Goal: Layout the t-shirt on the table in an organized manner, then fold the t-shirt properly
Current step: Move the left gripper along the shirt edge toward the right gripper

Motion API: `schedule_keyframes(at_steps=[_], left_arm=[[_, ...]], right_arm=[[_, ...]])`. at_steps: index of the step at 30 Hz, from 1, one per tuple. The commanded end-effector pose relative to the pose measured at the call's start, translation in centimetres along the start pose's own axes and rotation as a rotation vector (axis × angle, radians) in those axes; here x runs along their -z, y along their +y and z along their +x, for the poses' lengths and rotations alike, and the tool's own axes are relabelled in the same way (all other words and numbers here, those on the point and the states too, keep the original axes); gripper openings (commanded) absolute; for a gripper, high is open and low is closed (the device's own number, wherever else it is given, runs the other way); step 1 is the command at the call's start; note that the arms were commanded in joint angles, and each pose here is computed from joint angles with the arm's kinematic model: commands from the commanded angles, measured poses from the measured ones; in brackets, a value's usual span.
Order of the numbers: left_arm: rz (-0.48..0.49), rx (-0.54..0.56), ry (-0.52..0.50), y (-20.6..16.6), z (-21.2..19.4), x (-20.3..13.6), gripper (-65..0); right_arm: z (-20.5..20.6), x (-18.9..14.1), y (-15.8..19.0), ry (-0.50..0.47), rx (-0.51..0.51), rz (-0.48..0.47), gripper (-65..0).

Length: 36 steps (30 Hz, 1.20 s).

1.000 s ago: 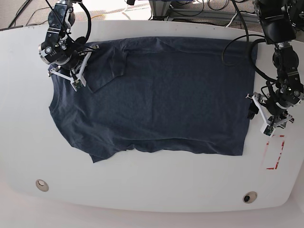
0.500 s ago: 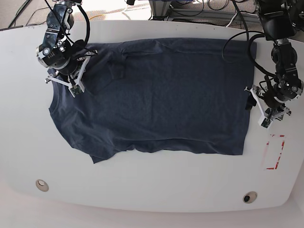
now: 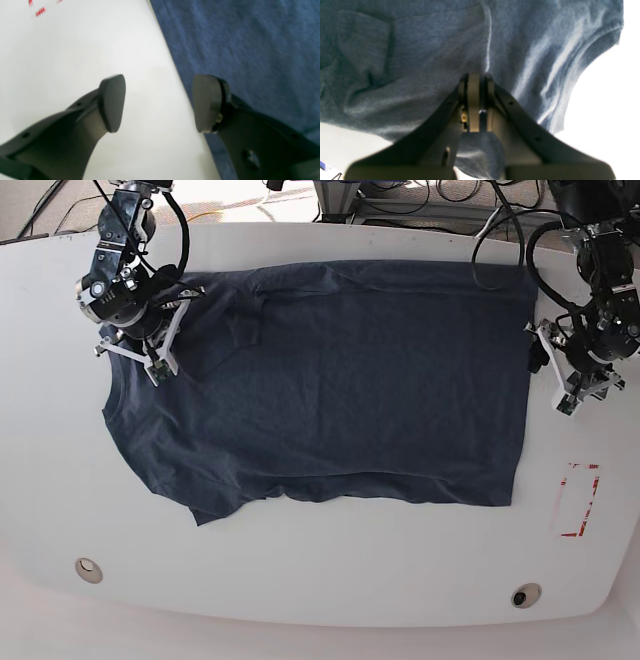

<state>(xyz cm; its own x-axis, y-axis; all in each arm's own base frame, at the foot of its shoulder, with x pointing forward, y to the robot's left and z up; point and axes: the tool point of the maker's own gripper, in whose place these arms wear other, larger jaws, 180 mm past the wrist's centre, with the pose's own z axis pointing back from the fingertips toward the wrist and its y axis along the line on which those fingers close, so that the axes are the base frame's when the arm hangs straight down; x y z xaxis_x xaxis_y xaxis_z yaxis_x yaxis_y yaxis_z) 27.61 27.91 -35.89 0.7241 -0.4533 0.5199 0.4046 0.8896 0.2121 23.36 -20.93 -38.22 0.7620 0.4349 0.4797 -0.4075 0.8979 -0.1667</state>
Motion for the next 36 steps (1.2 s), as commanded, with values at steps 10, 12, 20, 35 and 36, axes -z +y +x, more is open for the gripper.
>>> schedule_keyframes(at_steps=[10, 12, 20, 35, 36], left_arm=[[-0.096, 0.009, 0.034, -2.6, -2.7, -1.6, -25.3], [-0.106, 0.008, 0.056, -3.1, -3.7, -1.6, -25.4], [-0.141, 0.005, 0.120, -4.6, -6.4, -1.9, -25.7], [-0.167, 0.013, 0.140, -5.6, -7.1, -1.7, -26.0], [-0.174, 0.018, 0.141, -5.8, -7.1, -1.6, -26.0]], right_arm=[[1.0, -0.5, -0.6, -0.036, -0.011, -0.020, -62.3], [0.9, -0.5, -0.6, -0.035, -0.009, -0.020, -62.3], [0.9, -0.5, -0.6, -0.035, -0.009, -0.020, -62.3], [1.0, -0.4, -0.5, -0.036, -0.007, -0.018, -62.3], [1.0, -0.5, -0.6, -0.036, -0.006, -0.019, -62.3]])
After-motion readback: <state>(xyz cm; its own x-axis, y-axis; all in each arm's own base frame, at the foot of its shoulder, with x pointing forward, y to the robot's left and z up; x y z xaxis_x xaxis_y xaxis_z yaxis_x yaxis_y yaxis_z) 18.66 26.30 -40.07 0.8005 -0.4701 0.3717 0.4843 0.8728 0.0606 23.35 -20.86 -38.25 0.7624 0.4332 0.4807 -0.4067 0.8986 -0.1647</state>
